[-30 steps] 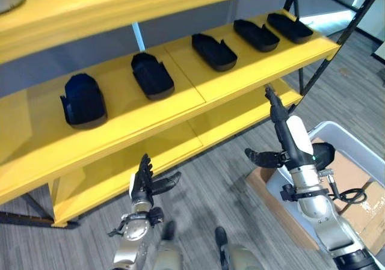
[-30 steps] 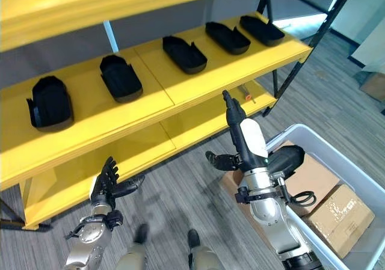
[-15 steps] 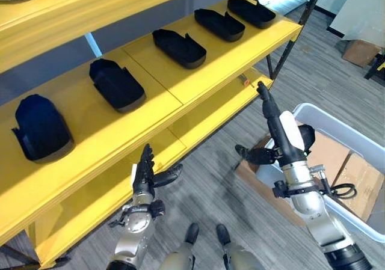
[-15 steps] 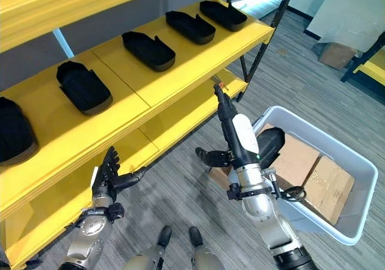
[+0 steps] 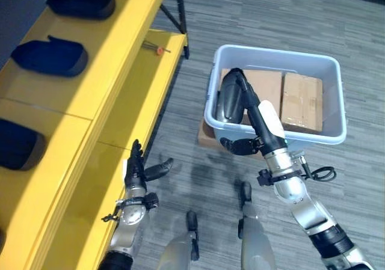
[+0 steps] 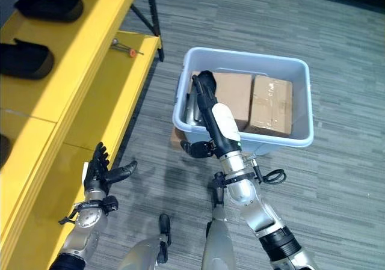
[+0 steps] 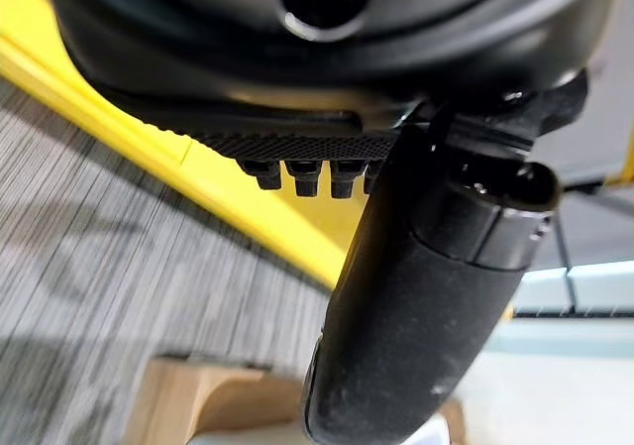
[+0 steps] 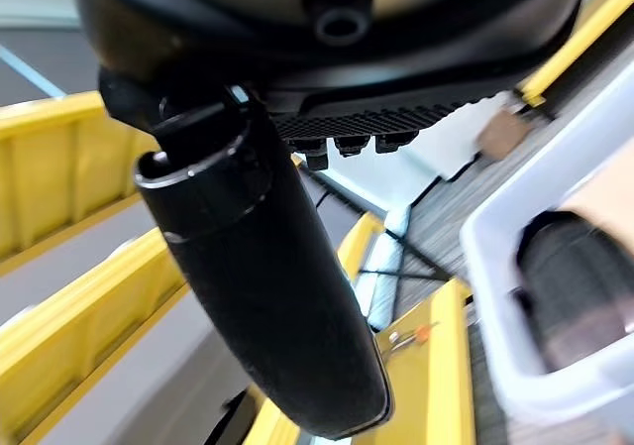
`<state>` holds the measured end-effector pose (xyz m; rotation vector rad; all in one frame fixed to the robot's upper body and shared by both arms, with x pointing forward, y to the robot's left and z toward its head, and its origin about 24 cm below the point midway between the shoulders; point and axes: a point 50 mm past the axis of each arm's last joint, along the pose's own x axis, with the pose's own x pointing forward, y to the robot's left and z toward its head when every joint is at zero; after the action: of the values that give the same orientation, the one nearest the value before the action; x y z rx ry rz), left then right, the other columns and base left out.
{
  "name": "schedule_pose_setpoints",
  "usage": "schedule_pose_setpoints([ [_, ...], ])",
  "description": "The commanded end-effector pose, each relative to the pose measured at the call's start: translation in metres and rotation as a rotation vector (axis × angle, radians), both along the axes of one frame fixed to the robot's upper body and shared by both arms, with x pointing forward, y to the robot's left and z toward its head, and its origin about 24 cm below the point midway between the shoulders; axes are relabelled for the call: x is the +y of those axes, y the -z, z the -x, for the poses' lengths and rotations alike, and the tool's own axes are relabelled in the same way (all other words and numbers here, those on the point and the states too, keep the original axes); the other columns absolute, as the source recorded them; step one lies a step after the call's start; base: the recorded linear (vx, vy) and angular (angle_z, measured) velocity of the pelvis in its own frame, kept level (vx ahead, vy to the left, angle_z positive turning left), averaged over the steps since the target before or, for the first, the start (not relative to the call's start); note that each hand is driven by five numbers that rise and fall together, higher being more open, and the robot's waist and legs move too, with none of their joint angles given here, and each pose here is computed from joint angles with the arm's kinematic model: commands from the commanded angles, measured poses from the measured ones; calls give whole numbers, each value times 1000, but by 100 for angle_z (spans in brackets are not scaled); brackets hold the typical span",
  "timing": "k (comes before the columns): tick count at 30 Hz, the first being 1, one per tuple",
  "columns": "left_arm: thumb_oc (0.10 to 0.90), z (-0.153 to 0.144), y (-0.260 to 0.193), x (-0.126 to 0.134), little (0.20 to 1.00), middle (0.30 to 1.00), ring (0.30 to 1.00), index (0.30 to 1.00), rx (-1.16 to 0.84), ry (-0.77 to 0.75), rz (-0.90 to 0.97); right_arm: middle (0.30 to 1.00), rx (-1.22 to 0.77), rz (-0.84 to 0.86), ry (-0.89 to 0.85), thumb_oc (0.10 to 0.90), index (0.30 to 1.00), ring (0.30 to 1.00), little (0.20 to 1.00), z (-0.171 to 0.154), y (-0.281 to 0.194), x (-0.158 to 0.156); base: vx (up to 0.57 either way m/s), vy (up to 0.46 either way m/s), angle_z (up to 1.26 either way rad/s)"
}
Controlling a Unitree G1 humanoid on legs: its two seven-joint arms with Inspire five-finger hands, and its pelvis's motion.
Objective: Move parts from the plastic box to the shelf.
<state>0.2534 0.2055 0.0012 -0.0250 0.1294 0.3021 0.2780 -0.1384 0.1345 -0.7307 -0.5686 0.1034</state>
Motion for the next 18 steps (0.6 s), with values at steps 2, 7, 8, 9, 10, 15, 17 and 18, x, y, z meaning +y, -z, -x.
schedule_pose_setpoints([
  [2,900,-10,-51,-6,1000,1000,1000,1000,-290,29,13,1000,-239,-35,39,900,1000,1000,1000,-1,-44,-11,415,-372,35],
  [7,900,-17,-55,-17,1000,1000,1000,1000,-298,72,43,1000,-241,-69,71,900,1000,1000,1000,5,-41,-24,290,-391,16],
  [8,900,-19,-59,-18,1000,1000,1000,1000,-315,77,51,1000,-240,-69,77,900,1000,1000,1000,5,-40,-25,222,-478,71],
  [9,900,-18,-61,-16,1000,1000,1000,1000,-324,65,51,1000,-226,-64,69,900,1000,1000,1000,5,-38,-24,236,-534,71],
  [10,900,-16,-61,-15,1000,1000,1000,1000,-324,59,45,1000,-235,-52,56,900,1000,1000,1000,5,-40,-24,136,-330,41],
  [15,900,-11,-54,-13,1000,1000,1000,1000,-290,50,54,1000,-251,1,124,900,1000,1000,1000,3,-42,-37,197,-28,-33],
  [17,900,-13,-52,-14,1000,1000,1000,1000,-283,53,48,1000,-267,32,157,900,1000,1000,1000,2,-44,-44,243,142,-37],
  [18,900,-13,-52,-14,1000,1000,1000,1000,-281,51,44,1000,-276,66,177,900,1000,1000,1000,1,-44,-47,158,119,-48],
])
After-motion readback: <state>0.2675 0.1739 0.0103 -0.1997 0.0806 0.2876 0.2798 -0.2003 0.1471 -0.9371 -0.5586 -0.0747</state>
